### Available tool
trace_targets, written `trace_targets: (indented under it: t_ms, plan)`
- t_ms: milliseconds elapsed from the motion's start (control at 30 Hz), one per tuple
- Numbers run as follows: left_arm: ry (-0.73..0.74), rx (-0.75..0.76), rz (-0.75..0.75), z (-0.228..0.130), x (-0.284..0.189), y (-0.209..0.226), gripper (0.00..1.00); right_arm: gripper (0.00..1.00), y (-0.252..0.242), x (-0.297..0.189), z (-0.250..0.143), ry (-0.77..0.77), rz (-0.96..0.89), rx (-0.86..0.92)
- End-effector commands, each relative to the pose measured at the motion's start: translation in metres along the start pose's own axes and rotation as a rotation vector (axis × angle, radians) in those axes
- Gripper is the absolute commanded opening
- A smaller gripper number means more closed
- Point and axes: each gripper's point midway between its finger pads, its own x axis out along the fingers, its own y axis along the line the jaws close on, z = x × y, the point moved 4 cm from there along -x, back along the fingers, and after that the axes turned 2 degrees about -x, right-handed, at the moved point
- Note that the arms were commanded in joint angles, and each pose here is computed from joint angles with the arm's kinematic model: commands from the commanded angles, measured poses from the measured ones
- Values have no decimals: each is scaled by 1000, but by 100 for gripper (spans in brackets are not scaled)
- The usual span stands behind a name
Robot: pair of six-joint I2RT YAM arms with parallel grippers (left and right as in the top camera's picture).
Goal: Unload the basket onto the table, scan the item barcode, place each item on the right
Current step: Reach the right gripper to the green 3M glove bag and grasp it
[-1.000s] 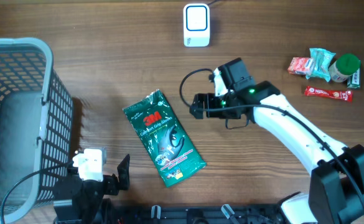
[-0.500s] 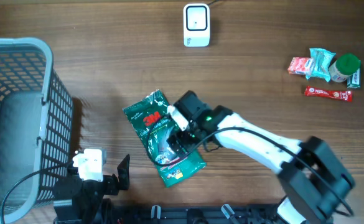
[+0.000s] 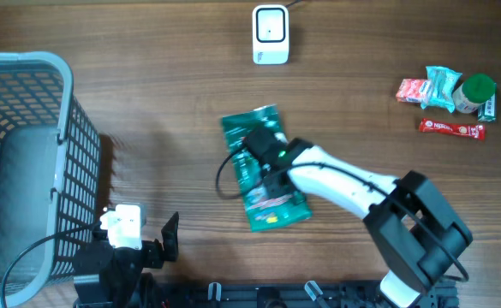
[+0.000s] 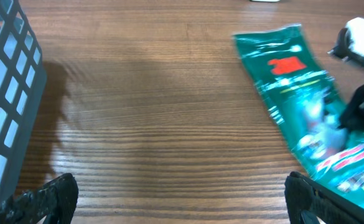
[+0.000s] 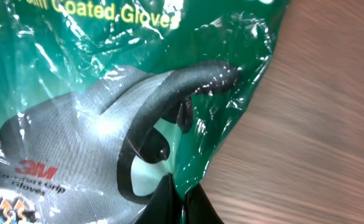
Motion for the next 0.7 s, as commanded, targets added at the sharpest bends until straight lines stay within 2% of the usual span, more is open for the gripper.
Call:
trace_targets:
  t_ms: [0,167,267,300,333,367,500,600,667]
  plan:
    - [-9,-6,-6,1,0,-1,100,4,-49,0,12,52,-112,190]
    - [-9,-6,-6,1,0,-1,100,4,-53,-6,16,74,-75,202]
    - [-9,-7,-6,1,0,-1,100,4,-52,-47,36,84,-26,168]
    - [-9,-7,-6,1,0,-1,100,9,-53,-64,45,71,-21,171]
    - [-9,-6,-6,1,0,-1,100,82,-52,-80,51,62,0,175]
    - [-9,-7,-6,1,0,-1,100,100,-43,-92,58,55,76,180]
    - [-9,-7,-6,1,0,-1,100,100,-1,-93,66,50,361,170]
    - [-9,-7,-6,1,0,-1,100,100,9,-80,70,3,358,173]
    - [-9,-6,-6,1,0,-1,100,100,13,-71,78,-31,315,263]
